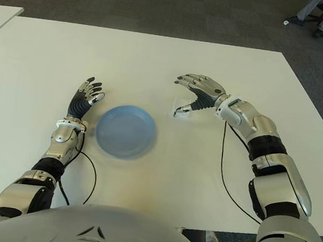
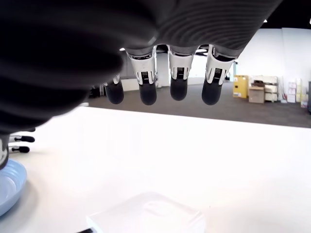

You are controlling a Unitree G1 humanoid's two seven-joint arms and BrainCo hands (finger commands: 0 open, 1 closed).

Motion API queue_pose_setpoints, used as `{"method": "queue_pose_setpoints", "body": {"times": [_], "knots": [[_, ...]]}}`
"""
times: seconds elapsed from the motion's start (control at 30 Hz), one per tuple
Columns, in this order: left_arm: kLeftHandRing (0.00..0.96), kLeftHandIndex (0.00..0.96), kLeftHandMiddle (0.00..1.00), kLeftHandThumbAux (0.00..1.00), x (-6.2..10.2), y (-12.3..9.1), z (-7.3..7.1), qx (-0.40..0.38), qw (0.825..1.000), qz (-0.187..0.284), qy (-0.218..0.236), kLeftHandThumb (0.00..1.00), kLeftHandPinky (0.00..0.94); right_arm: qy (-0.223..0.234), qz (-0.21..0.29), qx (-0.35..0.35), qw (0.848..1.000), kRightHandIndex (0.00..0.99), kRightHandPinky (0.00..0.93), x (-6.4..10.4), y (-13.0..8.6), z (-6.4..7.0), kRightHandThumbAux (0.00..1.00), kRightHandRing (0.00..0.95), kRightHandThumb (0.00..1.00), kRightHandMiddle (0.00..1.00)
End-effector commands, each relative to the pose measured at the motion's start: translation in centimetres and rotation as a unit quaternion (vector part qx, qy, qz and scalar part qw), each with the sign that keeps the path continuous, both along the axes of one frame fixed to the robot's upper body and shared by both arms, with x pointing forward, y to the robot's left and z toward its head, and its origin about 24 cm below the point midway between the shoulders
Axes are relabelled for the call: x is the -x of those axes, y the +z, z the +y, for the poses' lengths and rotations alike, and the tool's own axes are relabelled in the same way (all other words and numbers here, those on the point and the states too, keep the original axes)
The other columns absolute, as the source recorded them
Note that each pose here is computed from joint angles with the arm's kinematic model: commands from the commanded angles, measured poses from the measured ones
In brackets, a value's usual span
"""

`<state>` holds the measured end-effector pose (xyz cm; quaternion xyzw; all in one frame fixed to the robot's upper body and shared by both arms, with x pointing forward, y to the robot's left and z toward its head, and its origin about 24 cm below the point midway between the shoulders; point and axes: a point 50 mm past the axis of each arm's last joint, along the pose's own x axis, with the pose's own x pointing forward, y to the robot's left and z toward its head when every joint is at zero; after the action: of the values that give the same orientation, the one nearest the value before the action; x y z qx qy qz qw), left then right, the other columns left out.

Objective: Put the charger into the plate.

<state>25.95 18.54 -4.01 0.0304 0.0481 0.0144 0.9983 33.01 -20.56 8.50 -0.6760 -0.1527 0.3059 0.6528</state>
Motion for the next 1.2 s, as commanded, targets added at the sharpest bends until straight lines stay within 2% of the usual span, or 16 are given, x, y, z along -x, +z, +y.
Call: {"method": "queue_pose_setpoints", "body": {"times": [0.03,0.3,0.5,1.0,1.2], "knots": [[0.184,0.095,0.195,0.549,2.5,-3.0,0.1,0.008,0.997,0.08,-0.001,0.0,0.157,-0.019,0.033,0.006,0.999,0.0,0.0,0.5,-1.6,-0.7,0.274,0.0,0.247,0.0],[0.19,0.091,0.201,0.555,2.7,-3.0,0.3,0.008,0.997,0.081,-0.003,0.0,0.162,-0.031,0.049,0.01,0.998,0.0,0.0,0.4,-2.3,-1.1,0.18,0.0,0.275,0.0],[0.186,0.088,0.195,0.563,2.7,-3.1,0.5,0.006,0.996,0.084,-0.005,0.0,0.164,-0.034,0.054,0.014,0.998,0.0,0.0,0.4,-2.5,-1.3,0.147,0.0,0.304,0.0],[0.189,0.084,0.196,0.573,2.8,-3.1,0.5,0.002,0.997,0.083,-0.005,0.0,0.167,-0.066,0.055,0.004,0.996,0.0,0.0,0.2,-3.4,-1.8,0.15,0.0,0.329,0.0],[0.198,0.084,0.203,0.584,2.8,-3.1,0.5,0.001,0.997,0.082,-0.005,0.0,0.178,-0.101,0.04,-0.023,0.994,0.0,0.0,-0.2,-4.0,-1.9,0.157,0.0,0.338,0.0]]}}
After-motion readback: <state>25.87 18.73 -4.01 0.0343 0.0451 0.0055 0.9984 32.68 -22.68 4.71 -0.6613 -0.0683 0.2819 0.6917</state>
